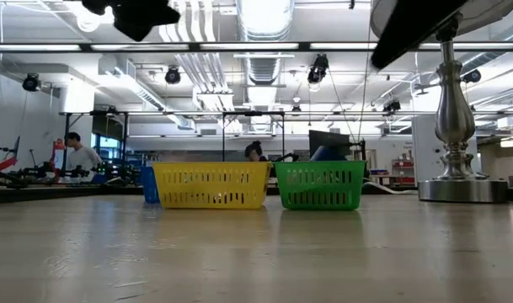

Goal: Pick and place Stapler, Stapler remover, tape
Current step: Return to Home Position

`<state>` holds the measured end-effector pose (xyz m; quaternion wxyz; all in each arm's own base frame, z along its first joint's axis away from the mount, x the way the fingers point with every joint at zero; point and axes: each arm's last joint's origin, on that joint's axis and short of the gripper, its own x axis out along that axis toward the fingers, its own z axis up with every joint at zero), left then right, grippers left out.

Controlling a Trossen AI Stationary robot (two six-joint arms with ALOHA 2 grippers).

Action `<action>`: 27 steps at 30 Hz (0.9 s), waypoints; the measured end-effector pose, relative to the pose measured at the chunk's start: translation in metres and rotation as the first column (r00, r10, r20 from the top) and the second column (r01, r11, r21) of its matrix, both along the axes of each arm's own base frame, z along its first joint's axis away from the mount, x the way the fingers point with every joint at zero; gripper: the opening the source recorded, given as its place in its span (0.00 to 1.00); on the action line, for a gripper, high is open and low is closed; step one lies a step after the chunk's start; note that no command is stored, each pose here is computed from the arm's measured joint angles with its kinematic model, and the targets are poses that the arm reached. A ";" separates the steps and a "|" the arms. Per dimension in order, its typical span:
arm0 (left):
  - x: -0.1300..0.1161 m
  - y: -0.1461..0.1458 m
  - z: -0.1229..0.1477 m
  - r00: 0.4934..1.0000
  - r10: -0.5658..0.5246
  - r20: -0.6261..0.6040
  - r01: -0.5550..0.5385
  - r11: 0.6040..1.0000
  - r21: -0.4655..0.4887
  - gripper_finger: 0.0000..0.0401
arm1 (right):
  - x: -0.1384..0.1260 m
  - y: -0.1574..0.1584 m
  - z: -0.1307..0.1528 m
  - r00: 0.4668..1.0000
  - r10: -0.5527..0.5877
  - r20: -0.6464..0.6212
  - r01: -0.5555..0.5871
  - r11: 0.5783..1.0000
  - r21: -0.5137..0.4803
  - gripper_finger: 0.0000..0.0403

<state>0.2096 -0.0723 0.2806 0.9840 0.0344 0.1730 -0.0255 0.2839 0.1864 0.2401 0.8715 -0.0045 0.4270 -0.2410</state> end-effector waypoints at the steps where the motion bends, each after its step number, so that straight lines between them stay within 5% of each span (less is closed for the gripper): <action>1: -0.006 0.001 -0.001 1.000 0.008 0.011 -0.008 1.000 -0.003 0.39 | -0.004 0.005 0.003 1.000 0.015 0.014 -0.015 1.000 0.009 0.33; 8: -0.036 0.013 -0.019 0.996 0.021 0.091 -0.018 0.999 -0.028 0.39 | -0.029 0.032 0.020 0.980 0.153 0.123 -0.148 0.988 -0.047 0.32; 14: -0.058 0.025 -0.029 0.983 0.086 0.161 -0.091 0.995 0.026 0.39 | -0.027 0.031 0.032 0.930 0.315 0.187 -0.321 0.947 -0.001 0.29; 21: -0.076 0.032 -0.038 0.976 0.077 0.201 -0.083 0.996 0.021 0.39 | -0.021 -0.002 0.030 0.791 0.495 0.360 -0.532 0.847 0.004 0.25; 27: -0.086 0.037 -0.048 0.969 0.098 0.228 -0.103 0.995 0.008 0.39 | -0.029 -0.047 0.008 0.659 0.514 0.549 -0.638 0.769 0.045 0.22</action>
